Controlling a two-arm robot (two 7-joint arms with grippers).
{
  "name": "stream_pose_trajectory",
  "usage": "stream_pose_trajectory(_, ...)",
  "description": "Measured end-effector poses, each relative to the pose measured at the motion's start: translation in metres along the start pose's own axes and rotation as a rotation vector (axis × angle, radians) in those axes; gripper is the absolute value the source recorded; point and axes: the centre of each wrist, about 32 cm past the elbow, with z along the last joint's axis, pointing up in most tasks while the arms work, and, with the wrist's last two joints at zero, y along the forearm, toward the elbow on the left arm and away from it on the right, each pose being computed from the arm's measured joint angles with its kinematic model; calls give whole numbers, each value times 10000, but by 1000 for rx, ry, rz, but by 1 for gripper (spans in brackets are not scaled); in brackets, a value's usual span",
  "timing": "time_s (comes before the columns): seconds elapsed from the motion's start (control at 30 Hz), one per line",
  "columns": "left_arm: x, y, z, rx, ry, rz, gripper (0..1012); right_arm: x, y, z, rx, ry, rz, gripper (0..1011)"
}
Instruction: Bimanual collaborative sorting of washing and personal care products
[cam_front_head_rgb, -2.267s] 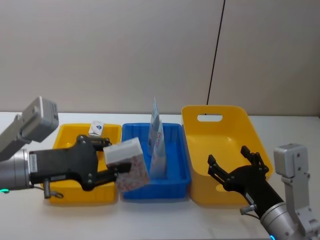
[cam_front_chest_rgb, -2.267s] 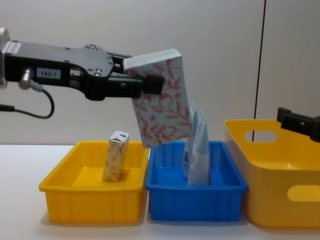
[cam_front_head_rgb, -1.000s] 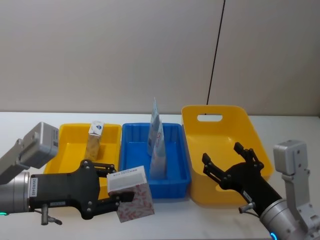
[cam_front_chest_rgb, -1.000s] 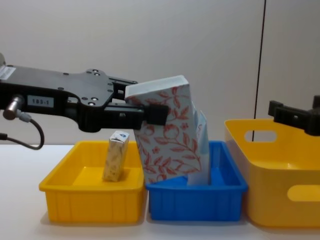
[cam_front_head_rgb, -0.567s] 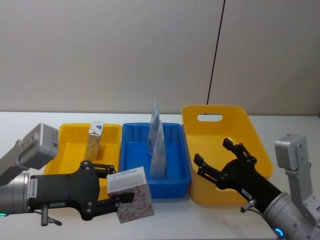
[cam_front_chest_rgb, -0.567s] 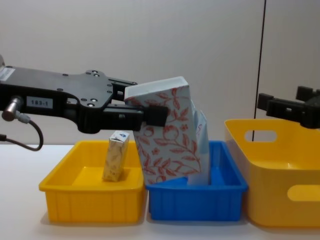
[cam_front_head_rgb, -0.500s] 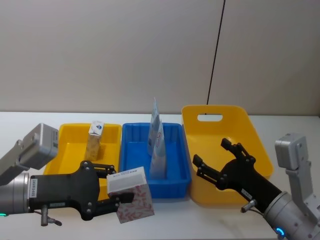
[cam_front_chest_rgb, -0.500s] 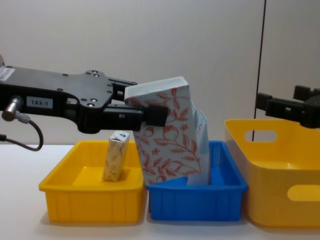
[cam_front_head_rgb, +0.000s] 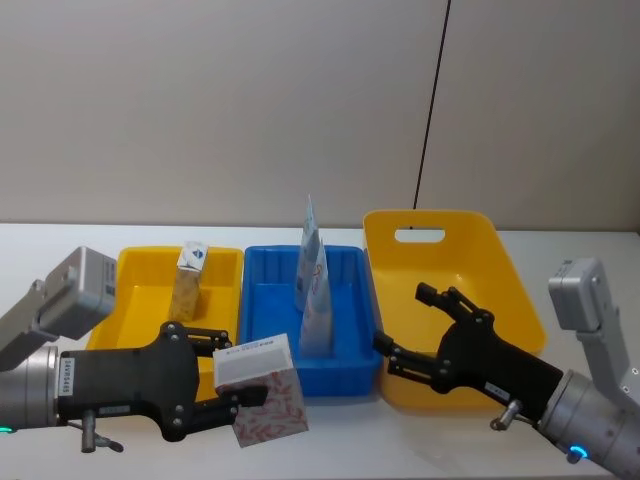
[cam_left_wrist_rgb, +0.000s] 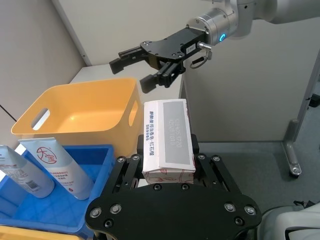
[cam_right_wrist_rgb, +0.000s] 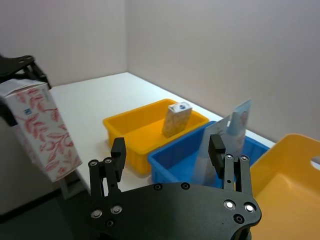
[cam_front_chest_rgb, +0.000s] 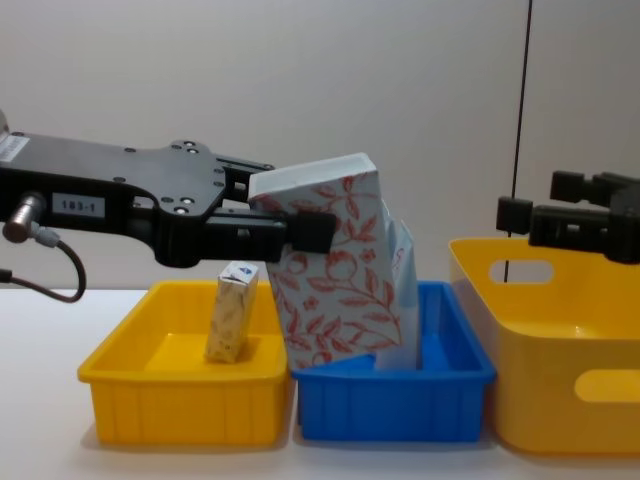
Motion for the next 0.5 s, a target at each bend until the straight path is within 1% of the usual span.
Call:
stream_pose_trajectory(0.03,0,0,0,0,0,0,407,44,-1,5,-5,-4,23,1000)
stream_pose_trajectory(0.1,-1,1,-1,0,0,0,407,80,0,12,-8,-8,53,1000)
stream_pose_trajectory(0.13,-1,1,-1,0,0,0,407,116,2,17,-12,-11,76,1000)
stream_pose_trajectory(0.2,-1,1,-1,0,0,0,407,162,4,22,-17,-15,100,1000)
stream_pose_trajectory(0.23,-1,1,-1,0,0,0,407,199,8,27,-20,-17,129,1000)
stream_pose_trajectory(0.3,-1,1,-1,0,0,0,407,232,15,30,-22,-20,154,1000)
stream_pose_trajectory(0.33,-1,1,-1,0,0,0,407,277,21,32,-27,-23,178,1000)
stream_pose_trajectory(0.5,-1,1,-1,0,0,0,407,391,48,37,-36,-32,254,1000)
